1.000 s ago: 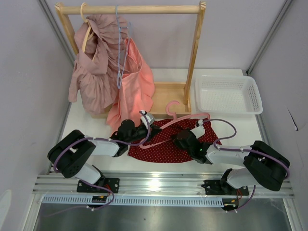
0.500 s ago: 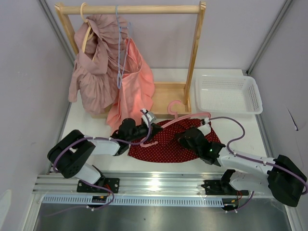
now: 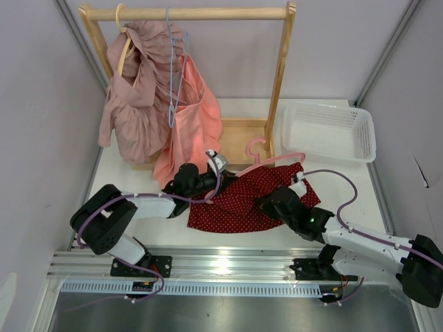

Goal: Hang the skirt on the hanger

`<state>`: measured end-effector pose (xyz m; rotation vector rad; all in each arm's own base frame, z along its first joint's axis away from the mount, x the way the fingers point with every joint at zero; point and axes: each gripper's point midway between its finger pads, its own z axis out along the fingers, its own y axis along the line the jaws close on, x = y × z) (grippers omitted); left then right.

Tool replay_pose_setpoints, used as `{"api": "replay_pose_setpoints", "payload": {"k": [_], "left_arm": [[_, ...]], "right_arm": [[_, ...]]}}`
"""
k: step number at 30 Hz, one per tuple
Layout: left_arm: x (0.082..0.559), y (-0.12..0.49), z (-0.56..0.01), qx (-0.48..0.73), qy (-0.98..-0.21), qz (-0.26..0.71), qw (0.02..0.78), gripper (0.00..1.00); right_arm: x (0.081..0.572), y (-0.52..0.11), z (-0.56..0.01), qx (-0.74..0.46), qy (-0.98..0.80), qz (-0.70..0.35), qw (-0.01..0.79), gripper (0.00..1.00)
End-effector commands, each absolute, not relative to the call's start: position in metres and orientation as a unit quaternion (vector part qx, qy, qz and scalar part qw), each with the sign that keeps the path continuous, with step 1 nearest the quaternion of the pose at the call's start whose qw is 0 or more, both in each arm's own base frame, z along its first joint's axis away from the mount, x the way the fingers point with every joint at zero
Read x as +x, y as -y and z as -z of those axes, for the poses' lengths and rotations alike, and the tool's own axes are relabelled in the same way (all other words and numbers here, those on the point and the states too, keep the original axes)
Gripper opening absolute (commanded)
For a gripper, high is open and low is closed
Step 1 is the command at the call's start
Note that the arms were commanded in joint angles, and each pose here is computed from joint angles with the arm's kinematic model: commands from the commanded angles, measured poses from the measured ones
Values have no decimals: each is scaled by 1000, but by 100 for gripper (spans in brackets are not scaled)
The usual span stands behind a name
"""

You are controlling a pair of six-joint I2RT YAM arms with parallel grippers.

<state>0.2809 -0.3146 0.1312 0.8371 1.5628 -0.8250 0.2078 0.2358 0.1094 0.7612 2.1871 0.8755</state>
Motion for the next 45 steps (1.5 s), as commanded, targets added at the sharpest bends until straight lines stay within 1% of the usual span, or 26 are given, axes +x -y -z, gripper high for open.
{"api": "replay_pose_setpoints", "payload": {"k": [1, 11, 15, 20, 23, 27, 31, 32, 34, 35, 37, 38, 41, 45], "left_arm": [[298, 326, -168, 369, -618, 338, 607, 0], [296, 317, -186, 368, -612, 328, 618, 0], [296, 317, -194, 371, -614, 324, 616, 0], [290, 318, -194, 383, -614, 334, 604, 0], [285, 318, -201, 384, -613, 343, 600, 0], [280, 313, -218, 375, -605, 345, 612, 0], [274, 309, -234, 371, -595, 348, 622, 0], [271, 307, -239, 369, -592, 351, 625, 0], [266, 310, -240, 370, -589, 359, 622, 0], [263, 311, -240, 372, -588, 362, 620, 0], [256, 314, -240, 379, -584, 364, 619, 0], [255, 312, -240, 377, -587, 361, 619, 0], [252, 311, -241, 386, -594, 351, 612, 0], [244, 305, -252, 390, -589, 348, 617, 0]], "right_arm": [[200, -228, -110, 281, -840, -328, 328, 0], [179, -220, -85, 268, -859, -308, 308, 0], [171, -211, -68, 265, -871, -282, 303, 0], [170, -200, -74, 264, -867, -280, 316, 0], [173, -194, -75, 265, -869, -268, 322, 1], [174, -201, -72, 240, -876, -271, 320, 7], [174, -205, -68, 222, -884, -265, 316, 10], [173, -205, -67, 219, -884, -265, 316, 14], [176, -204, -71, 207, -885, -267, 322, 19], [177, -205, -74, 201, -885, -269, 322, 30], [179, -204, -83, 185, -888, -261, 329, 48], [182, -202, -88, 183, -887, -257, 337, 60], [189, -197, -114, 172, -882, -255, 358, 70], [205, -182, -162, 173, -856, -263, 409, 74]]}}
